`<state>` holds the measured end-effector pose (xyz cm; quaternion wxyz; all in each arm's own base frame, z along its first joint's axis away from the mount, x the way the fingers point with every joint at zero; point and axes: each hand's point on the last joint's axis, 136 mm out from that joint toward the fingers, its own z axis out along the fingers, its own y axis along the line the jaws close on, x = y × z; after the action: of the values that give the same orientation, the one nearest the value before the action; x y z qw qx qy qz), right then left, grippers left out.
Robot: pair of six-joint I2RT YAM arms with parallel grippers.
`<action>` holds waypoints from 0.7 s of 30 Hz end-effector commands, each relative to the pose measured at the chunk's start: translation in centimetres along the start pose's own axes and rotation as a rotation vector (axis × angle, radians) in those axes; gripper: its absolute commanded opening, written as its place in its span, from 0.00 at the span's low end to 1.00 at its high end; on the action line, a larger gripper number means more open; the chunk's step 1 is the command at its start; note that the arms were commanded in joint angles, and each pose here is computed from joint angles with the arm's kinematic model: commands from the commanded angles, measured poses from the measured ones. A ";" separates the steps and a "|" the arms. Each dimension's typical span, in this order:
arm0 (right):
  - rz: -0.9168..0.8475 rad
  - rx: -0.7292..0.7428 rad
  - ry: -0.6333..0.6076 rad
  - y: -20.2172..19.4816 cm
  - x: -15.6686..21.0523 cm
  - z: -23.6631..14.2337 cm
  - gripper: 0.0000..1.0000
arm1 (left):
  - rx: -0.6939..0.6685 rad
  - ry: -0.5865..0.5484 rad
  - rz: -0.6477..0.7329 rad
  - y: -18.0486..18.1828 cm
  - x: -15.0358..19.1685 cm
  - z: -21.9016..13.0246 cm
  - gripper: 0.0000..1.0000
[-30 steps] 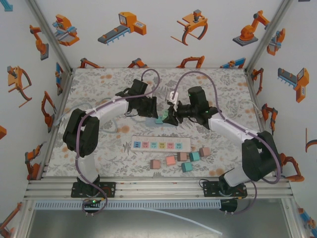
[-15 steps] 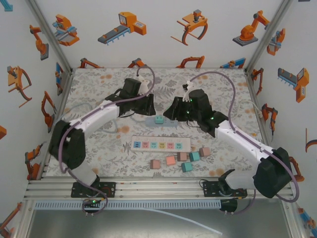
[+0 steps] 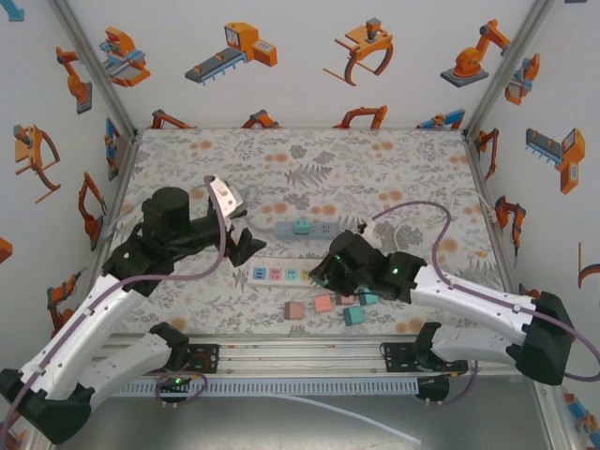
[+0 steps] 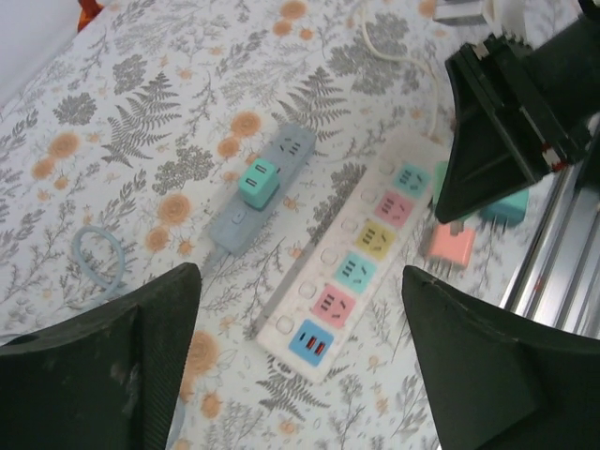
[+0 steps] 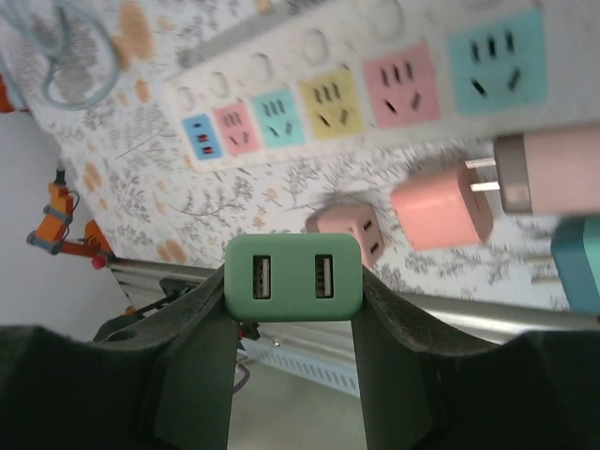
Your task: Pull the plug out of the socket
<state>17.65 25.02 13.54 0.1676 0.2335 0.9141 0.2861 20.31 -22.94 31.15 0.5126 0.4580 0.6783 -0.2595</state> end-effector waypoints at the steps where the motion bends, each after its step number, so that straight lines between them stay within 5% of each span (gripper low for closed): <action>1: 0.224 0.128 -0.059 -3.3 1.2 0.0 0.00 | 0.124 0.106 0.134 -2.5 3.7 0.0 0.92; 4: 0.335 0.184 -0.050 -5.4 3.1 -0.1 0.00 | 0.152 0.104 0.138 -3.2 4.2 -0.1 0.99; 12: 0.567 0.238 -0.028 -9.1 5.5 1.5 0.00 | 0.010 0.190 0.069 -0.4 5.5 0.4 0.97; 21: 0.657 0.228 0.010 -10.0 7.0 4.4 0.00 | 0.005 0.176 0.070 -0.3 5.4 0.6 0.97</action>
<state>10.03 22.24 2.75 0.0709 0.3758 0.9049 0.1870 19.76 -21.81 25.72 0.4521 0.5108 0.7016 -0.2059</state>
